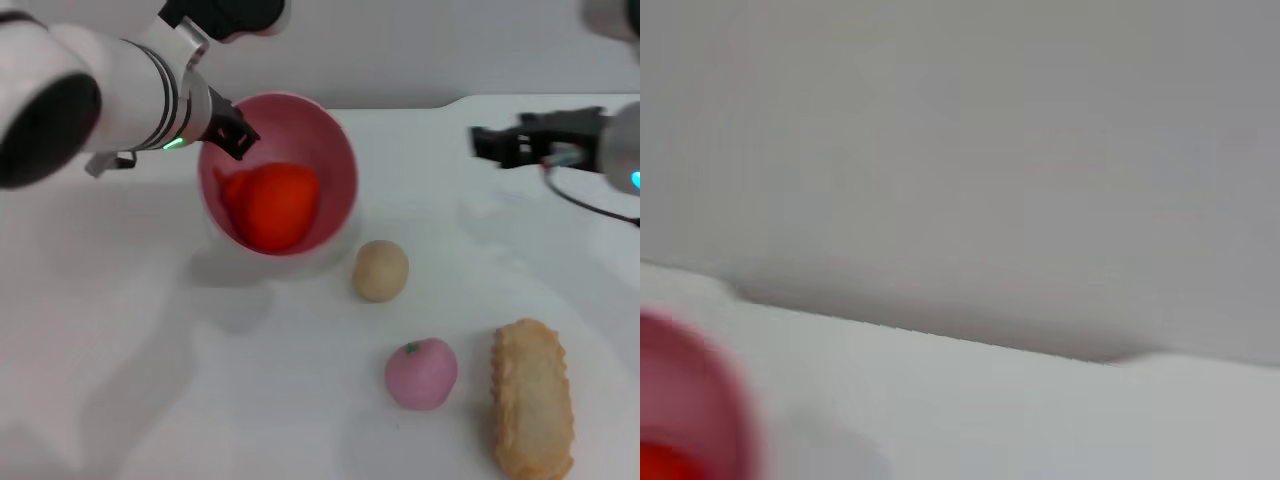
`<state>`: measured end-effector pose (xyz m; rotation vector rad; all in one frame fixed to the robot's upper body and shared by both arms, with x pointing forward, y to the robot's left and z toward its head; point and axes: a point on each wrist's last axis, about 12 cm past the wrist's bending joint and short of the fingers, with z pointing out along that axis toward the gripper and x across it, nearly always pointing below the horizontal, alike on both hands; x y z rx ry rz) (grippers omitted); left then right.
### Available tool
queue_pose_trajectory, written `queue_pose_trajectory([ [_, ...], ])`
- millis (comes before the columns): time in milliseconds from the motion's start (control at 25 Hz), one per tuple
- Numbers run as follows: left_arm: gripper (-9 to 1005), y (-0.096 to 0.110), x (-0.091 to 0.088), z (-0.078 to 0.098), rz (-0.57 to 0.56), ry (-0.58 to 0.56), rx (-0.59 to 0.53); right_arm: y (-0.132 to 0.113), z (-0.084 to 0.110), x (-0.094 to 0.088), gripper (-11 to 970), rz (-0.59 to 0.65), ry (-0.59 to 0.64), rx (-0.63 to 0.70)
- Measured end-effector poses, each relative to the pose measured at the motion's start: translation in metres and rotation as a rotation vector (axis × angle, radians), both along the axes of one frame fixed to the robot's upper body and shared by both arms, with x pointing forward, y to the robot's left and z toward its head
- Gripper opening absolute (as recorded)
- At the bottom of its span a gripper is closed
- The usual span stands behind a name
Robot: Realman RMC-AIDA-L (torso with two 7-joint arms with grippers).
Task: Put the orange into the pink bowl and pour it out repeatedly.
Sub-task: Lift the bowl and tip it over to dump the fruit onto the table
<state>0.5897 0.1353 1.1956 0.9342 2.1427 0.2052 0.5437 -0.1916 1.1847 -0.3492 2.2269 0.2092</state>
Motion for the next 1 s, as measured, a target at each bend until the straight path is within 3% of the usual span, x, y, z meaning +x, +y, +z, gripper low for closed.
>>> queue_pose_trajectory([
  [120,43,-0.001,-0.001,-0.001,-0.014,-0.04,0.049,-0.029,-0.008,0.001,567,-0.098,0.026,0.003],
  [160,43,-0.004,-0.005,-0.005,-0.042,-0.086,0.112,-0.045,-0.014,0.001,568,-0.146,0.047,0.001],
  [200,43,-0.012,-0.013,-0.015,-0.099,-0.167,0.21,-0.045,-0.014,0.001,569,-0.146,0.047,0.001],
  [360,42,-0.019,-0.021,-0.02,-0.134,-0.217,0.264,-0.062,-0.025,-0.001,572,-0.2,0.085,-0.002],
  [440,42,-0.029,-0.032,-0.031,-0.204,-0.279,0.356,-0.065,-0.029,-0.002,573,-0.209,0.099,-0.004],
  [520,42,-0.029,-0.032,-0.031,-0.204,-0.279,0.356,-0.065,-0.032,-0.002,574,-0.21,0.108,-0.006],
  [560,42,-0.041,-0.053,-0.048,-0.293,-0.379,0.487,-0.064,-0.033,-0.003,575,-0.207,0.113,-0.007],
  [760,42,-0.043,-0.062,-0.051,-0.306,-0.44,0.533,-0.063,-0.033,-0.003,578,-0.203,0.116,-0.006],
  [1000,42,-0.038,-0.078,-0.058,-0.291,-0.621,0.692,-0.061,-0.034,-0.002,583,-0.195,0.125,-0.009],
])
